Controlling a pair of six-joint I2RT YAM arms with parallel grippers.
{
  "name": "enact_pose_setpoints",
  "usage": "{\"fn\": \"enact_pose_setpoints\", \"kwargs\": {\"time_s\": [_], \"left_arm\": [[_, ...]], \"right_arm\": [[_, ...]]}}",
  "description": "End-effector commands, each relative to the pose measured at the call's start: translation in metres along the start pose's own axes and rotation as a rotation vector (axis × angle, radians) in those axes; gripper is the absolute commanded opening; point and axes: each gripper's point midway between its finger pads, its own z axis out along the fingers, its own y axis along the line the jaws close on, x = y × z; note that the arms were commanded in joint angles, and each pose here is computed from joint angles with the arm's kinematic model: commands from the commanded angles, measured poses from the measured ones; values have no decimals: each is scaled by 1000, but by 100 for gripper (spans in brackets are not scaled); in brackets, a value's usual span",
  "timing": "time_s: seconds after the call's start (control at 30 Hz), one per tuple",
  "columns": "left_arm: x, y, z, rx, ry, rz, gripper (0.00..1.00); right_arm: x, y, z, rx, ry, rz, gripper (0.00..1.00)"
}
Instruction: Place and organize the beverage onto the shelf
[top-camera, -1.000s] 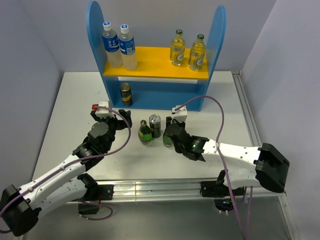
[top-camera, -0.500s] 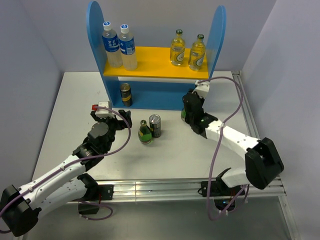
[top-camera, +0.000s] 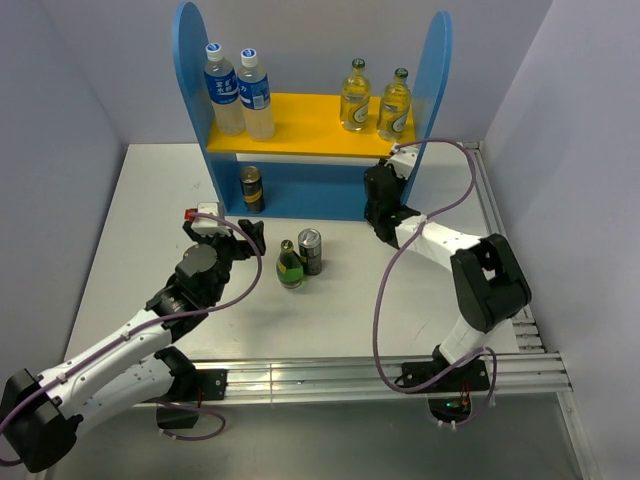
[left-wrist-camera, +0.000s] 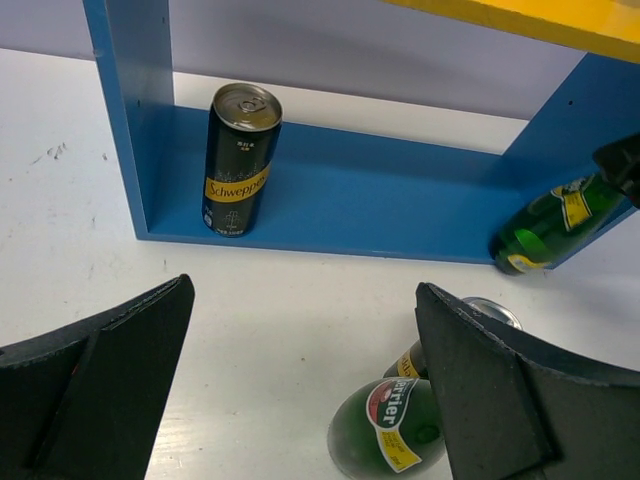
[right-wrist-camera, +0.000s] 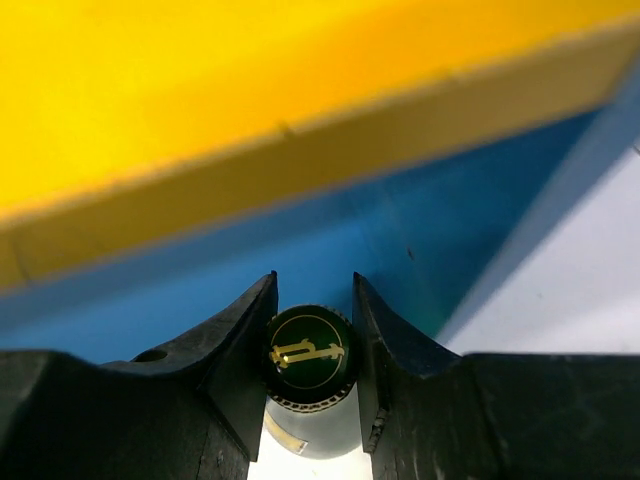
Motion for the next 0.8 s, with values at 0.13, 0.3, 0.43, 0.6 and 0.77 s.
{"fn": "enact_pose_setpoints", "kwargs": {"time_s": [0.13,0.3,0.43,0.6,0.77], "left_arm": [[-2,-10,2,39,-13,-25,99],[-2,-12,2,42,-13,-27,99],[-2,-12,1,44,-13,-27,99],[-4,-13,0,49,-16,-28,99],[-4,-14,-1,53,-19,-27,99]], "right_arm": [[-75,18,13,11,-231,241,0],[-82,20,20,35,-254,237,0],[-77,17,24,70,-259,194,0],[-74,14,27,100,-268,175,0],[-67,13,29,103,-281,170,83]]}}
